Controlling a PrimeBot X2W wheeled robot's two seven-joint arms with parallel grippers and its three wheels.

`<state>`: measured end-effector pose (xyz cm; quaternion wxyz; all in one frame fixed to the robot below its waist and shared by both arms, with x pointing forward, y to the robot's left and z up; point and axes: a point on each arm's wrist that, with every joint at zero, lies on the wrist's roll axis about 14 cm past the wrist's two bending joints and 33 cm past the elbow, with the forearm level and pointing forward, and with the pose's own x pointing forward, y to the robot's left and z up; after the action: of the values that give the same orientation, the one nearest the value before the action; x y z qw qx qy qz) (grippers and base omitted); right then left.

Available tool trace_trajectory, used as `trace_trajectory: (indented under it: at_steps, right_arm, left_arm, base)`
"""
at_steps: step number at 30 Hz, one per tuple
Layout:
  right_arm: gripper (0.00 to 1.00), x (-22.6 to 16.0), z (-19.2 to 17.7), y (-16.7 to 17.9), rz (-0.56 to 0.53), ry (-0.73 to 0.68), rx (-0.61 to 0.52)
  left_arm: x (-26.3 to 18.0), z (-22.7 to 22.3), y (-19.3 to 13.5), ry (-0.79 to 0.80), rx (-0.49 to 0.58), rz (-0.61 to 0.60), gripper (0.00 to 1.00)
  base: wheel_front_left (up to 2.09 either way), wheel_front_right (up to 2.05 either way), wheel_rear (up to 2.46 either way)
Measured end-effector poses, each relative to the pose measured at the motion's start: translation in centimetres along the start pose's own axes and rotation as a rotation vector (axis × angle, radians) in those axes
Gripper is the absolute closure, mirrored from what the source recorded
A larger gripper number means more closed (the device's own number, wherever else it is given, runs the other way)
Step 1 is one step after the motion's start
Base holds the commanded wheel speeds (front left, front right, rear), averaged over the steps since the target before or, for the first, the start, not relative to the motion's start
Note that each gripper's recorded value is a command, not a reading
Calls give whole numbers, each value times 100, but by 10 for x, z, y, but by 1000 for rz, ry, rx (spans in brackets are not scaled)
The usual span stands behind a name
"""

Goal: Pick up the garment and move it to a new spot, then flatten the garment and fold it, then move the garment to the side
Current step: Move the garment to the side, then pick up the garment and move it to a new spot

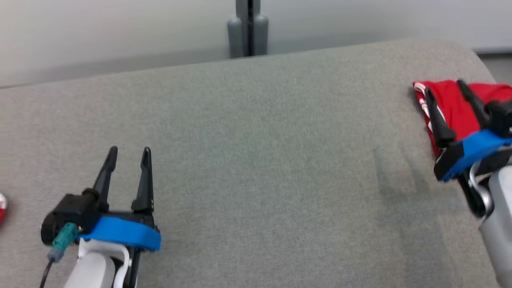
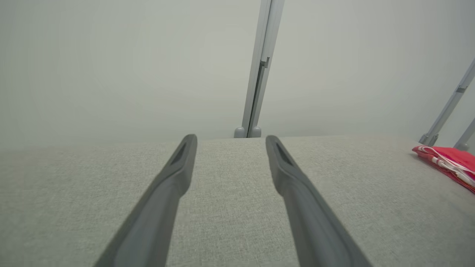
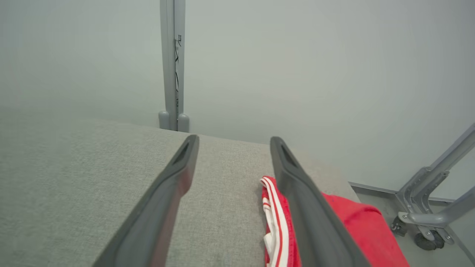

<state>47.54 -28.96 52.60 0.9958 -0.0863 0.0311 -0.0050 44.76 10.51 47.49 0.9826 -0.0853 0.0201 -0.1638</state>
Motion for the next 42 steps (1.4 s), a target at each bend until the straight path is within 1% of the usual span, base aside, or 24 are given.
trace_trajectory:
  at_steps: [6,9,17,26,30,42]
  right_arm:
    - [0,-36,11,35,52,-68,124]
    - [0,-49,19,43,59,-97,168]
    - [0,-81,11,77,65,-90,290]
    - [0,-107,-1,84,37,-55,314]
    - [0,-111,-6,80,17,-42,311]
    - [0,-115,-12,87,25,-20,313]
  left_arm:
    - [-36,6,11,-5,-2,69,0]
    - [-51,9,17,-15,1,101,0]
    - [-80,9,29,-16,-6,168,0]
    - [-95,8,36,-21,-12,210,0]
    - [-96,6,38,-15,-15,216,0]
    - [-93,-5,38,13,-29,217,0]
  base:
    - [0,0,0]
    - [0,0,0]
    - [0,0,0]
    - [0,0,0]
    - [0,0,0]
    - [0,0,0]
